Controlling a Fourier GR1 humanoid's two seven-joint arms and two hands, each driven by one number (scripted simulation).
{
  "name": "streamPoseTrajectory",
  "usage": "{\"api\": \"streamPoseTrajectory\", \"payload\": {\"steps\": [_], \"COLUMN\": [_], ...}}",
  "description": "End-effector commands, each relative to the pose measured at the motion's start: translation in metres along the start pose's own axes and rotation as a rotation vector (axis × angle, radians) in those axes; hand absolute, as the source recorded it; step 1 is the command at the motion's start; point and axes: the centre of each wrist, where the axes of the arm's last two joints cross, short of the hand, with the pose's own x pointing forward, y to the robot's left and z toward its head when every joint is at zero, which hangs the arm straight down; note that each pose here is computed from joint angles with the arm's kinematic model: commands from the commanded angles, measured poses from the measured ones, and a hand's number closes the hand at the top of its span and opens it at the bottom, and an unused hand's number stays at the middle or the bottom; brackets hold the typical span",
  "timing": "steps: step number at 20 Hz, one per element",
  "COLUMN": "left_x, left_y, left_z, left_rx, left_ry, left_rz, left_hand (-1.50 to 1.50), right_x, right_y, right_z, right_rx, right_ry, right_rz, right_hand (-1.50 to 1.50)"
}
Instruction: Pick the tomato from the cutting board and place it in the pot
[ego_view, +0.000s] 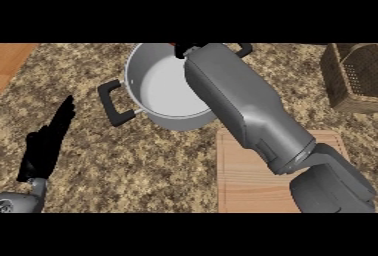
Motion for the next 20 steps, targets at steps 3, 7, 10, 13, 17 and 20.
{"api": "streamPoseTrajectory", "payload": {"steps": [3, 7, 10, 13, 17, 20], "left_x": [0.008, 0.003, 0.005, 0.017, 0.005, 0.001], "left_y": [-0.007, 0.005, -0.010, 0.007, 0.004, 0.004], "left_z": [-0.002, -0.005, -0.009, -0.008, -0.011, -0.002], "left_rx": [-0.009, -0.019, -0.012, -0.022, -0.004, -0.003], "left_ry": [-0.001, -0.016, -0.021, -0.020, -0.010, -0.004], "left_rz": [0.000, -0.011, -0.006, -0.002, -0.010, 0.009], "left_hand": [0.00, 0.00, 0.00, 0.00, 0.00, 0.00], "right_x": [-0.021, -0.025, -0.031, -0.030, -0.014, -0.018], "right_y": [0.013, 0.016, 0.020, 0.018, -0.005, -0.006], "right_z": [-0.009, -0.009, -0.011, -0.012, -0.012, -0.014], "right_rx": [0.066, 0.077, 0.054, -0.025, -0.219, -0.244], "right_ry": [0.090, 0.069, 0.052, 0.016, -0.007, 0.018], "right_rz": [-0.151, -0.236, -0.260, -0.338, -0.610, -0.700], "right_hand": [-1.50, -1.50, -1.50, -1.50, -1.50, -1.50]}}
